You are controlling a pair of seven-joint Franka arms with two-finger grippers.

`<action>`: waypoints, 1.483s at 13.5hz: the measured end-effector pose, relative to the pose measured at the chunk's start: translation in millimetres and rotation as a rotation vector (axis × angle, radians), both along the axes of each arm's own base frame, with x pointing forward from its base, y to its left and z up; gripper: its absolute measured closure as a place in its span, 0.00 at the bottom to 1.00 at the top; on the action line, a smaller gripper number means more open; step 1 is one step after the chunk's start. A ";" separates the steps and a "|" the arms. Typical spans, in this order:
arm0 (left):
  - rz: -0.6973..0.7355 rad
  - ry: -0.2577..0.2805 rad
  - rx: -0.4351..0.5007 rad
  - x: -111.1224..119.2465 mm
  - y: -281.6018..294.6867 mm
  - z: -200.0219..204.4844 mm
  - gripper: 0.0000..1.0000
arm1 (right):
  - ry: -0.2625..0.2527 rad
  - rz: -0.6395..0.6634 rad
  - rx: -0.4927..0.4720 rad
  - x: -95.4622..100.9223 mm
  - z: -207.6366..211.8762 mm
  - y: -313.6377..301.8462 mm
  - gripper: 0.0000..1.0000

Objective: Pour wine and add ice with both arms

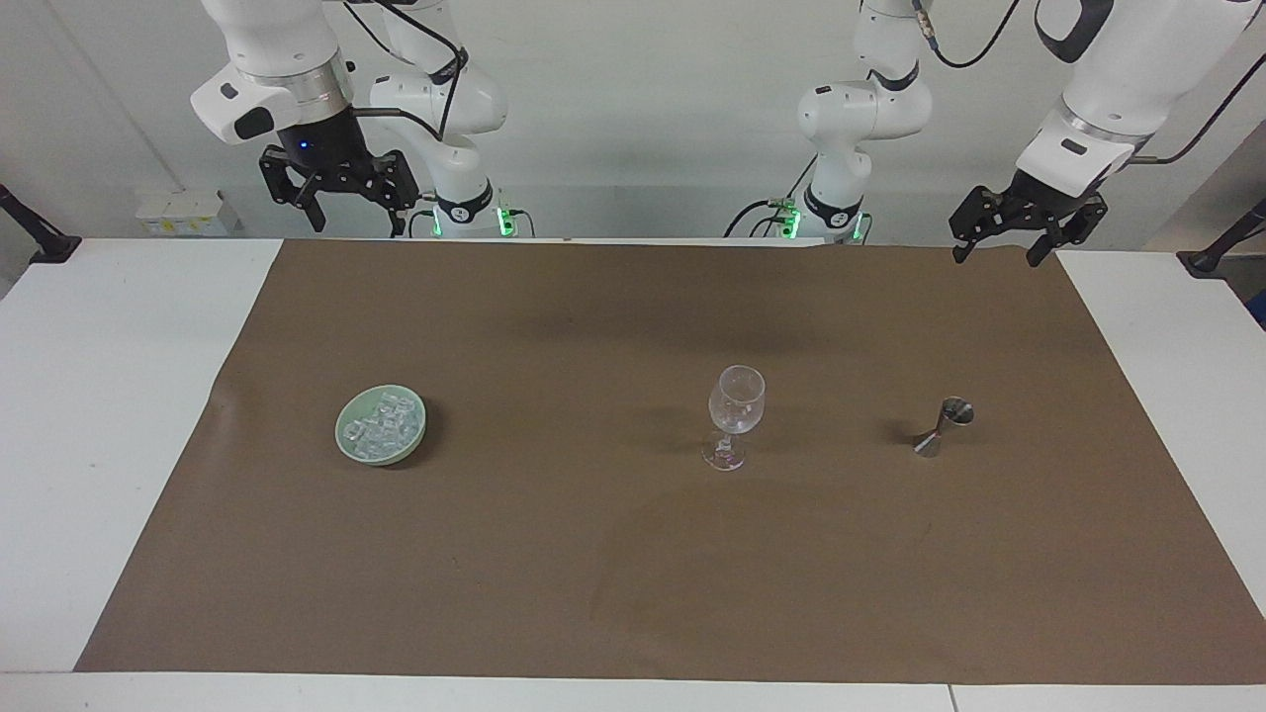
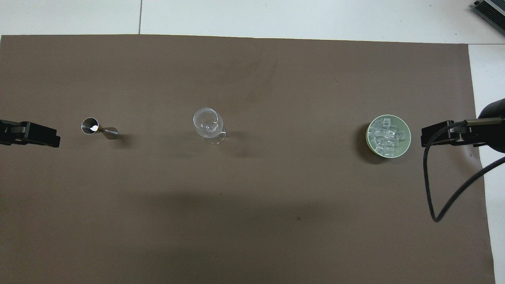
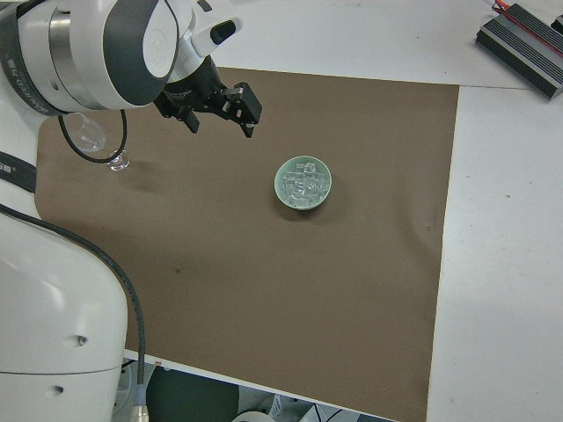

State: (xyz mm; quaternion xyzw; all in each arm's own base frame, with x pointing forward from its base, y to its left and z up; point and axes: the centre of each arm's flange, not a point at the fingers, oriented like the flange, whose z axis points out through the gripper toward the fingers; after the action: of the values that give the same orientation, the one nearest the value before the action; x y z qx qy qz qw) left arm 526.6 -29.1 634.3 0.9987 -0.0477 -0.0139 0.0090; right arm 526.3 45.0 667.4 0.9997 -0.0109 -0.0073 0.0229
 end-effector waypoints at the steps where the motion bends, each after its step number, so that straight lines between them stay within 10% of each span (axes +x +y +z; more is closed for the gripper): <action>1: 0.006 -0.001 0.000 0.2 3.4 0.1 0.00 | 0.000 0.000 0.000 0.0 0.0 0.0 0.00; 20: 0.079 -0.040 -0.001 4.4 24.6 5.0 0.00 | 0.000 0.000 0.000 0.0 0.0 0.0 0.00</action>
State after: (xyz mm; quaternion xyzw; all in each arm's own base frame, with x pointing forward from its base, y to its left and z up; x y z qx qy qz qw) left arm 531.0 -4.5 639.3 0.9999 -0.0085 0.0064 0.0090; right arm 526.3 45.0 667.4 0.9997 -0.0109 -0.0073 0.0229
